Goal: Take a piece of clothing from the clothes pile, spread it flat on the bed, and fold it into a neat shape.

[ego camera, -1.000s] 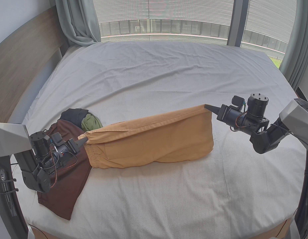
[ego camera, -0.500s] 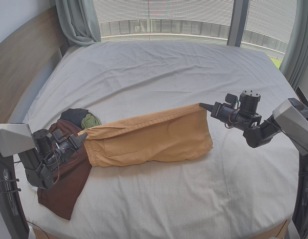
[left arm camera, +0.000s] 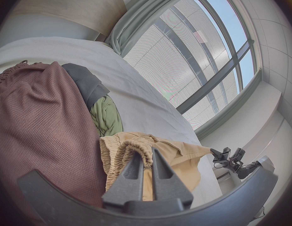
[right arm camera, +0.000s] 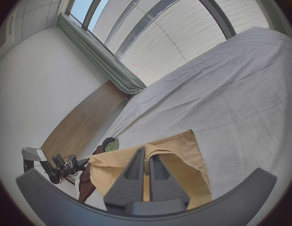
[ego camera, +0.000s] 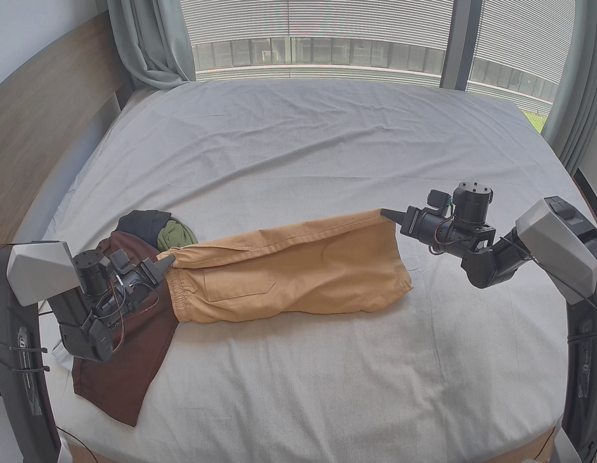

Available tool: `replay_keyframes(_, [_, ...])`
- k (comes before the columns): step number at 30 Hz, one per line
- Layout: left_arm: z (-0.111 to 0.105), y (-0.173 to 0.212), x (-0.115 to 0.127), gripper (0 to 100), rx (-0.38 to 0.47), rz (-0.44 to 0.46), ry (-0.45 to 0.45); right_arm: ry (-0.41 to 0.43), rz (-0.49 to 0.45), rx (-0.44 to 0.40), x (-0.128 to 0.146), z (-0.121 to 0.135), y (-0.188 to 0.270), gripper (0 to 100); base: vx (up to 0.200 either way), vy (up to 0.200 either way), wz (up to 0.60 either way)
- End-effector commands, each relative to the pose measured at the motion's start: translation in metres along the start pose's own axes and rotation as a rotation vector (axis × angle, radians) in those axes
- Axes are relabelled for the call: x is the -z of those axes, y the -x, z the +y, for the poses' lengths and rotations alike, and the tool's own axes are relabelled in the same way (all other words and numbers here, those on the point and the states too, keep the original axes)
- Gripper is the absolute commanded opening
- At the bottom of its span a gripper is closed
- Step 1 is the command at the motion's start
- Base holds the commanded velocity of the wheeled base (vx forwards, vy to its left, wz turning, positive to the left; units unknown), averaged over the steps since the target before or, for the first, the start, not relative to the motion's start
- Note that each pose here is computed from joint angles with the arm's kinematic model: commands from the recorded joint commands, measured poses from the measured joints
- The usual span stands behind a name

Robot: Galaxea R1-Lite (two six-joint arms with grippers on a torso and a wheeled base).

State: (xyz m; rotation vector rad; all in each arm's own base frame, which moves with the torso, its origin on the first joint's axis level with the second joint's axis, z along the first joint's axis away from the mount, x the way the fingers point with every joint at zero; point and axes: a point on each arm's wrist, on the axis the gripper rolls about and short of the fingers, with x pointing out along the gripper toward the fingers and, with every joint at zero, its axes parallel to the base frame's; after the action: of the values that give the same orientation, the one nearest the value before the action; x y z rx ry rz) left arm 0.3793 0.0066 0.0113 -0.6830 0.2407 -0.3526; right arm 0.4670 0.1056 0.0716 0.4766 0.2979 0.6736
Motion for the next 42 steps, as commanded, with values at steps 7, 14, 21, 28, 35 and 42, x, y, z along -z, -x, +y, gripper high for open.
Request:
replay_keyframes(7, [0.004, -0.002, 0.002, 0, 0.002, 0.006, 0.004, 0.0, 0.005, 0.004, 0.007, -0.009, -0.007, 0, 0.0, 0.0, 0.0])
replay_keyframes(14, [0.004, -0.004, 0.002, 100, 0.003, 0.002, 0.003, 0.018, -0.024, -0.01, 0.001, -0.007, -0.01, 100, 0.0, 0.0, 0.0])
replay_keyframes(21, [0.01, -0.002, -0.009, 100, -0.007, -0.036, 0.014, 0.025, -0.055, 0.021, -0.005, -0.002, -0.009, 100, 0.0, 0.0, 0.0])
replay_keyframes(28, [0.003, 0.002, -0.016, 100, 0.002, -0.048, 0.006, 0.025, -0.026, 0.026, -0.005, 0.018, 0.013, 100, 0.0, 0.0, 0.0])
replay_keyframes(35, [-0.02, 0.016, -0.023, 100, 0.043, -0.036, -0.004, 0.036, 0.026, 0.036, 0.011, 0.031, 0.034, 100, 0.0, 0.0, 0.0])
replay_keyframes(42, [-0.042, 0.029, -0.008, 100, 0.118, 0.071, -0.042, 0.045, 0.092, 0.094, 0.033, 0.041, 0.052, 100, 0.0, 0.0, 0.0])
